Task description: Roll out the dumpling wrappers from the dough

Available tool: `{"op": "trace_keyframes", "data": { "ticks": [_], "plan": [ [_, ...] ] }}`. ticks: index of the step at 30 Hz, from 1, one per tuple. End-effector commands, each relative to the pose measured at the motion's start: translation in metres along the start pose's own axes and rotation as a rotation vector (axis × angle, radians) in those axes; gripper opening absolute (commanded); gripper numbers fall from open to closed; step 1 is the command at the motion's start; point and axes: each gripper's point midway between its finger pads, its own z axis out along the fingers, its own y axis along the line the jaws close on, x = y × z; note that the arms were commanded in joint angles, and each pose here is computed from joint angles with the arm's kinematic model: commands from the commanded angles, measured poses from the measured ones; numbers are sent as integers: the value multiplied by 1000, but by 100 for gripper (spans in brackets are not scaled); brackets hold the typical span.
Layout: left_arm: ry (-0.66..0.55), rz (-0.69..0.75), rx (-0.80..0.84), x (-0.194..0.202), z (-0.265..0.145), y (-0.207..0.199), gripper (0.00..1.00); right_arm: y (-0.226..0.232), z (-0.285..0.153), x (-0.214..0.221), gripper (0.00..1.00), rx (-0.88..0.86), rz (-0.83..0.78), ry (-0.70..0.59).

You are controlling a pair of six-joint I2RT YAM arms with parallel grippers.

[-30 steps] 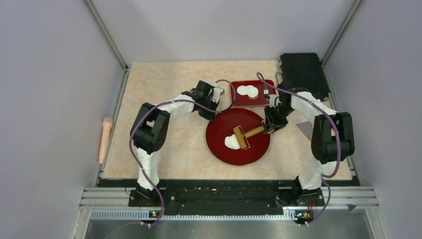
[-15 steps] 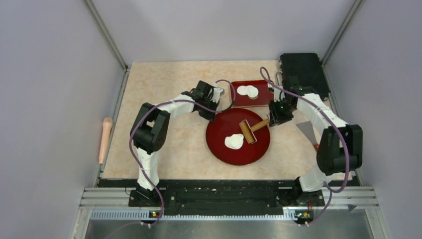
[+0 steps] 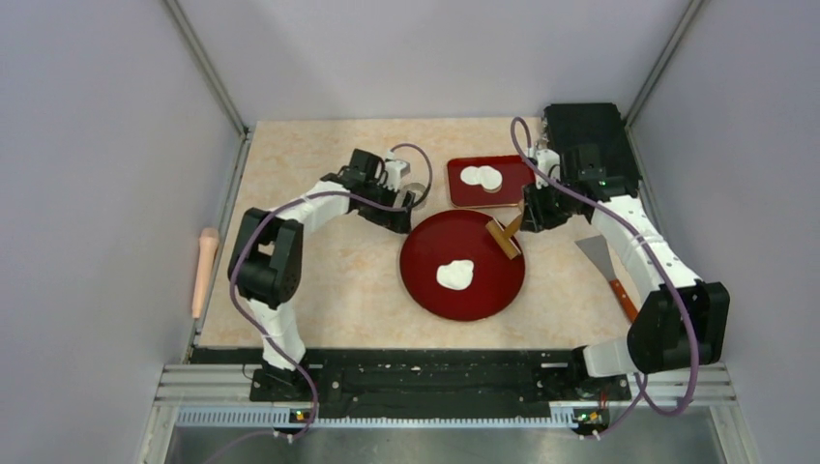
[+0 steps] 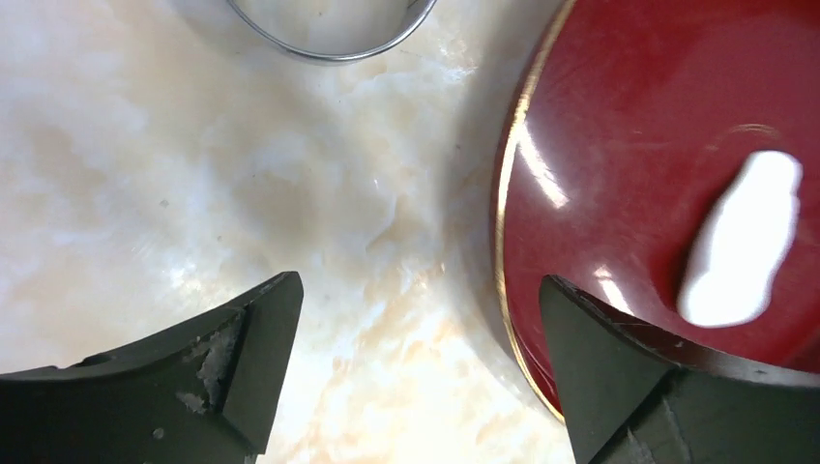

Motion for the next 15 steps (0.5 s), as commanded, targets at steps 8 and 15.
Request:
{"op": "trace_keyframes", "data": {
  "ticks": [8, 15],
  "plan": [
    [-351, 352, 393, -88, -124, -105, 99, 53, -39, -55, 0, -262, -124, -300],
    [-330, 471, 618, -96, -125, -163, 99, 94, -66, -63, 0, -475, -167, -371]
  ]
}}
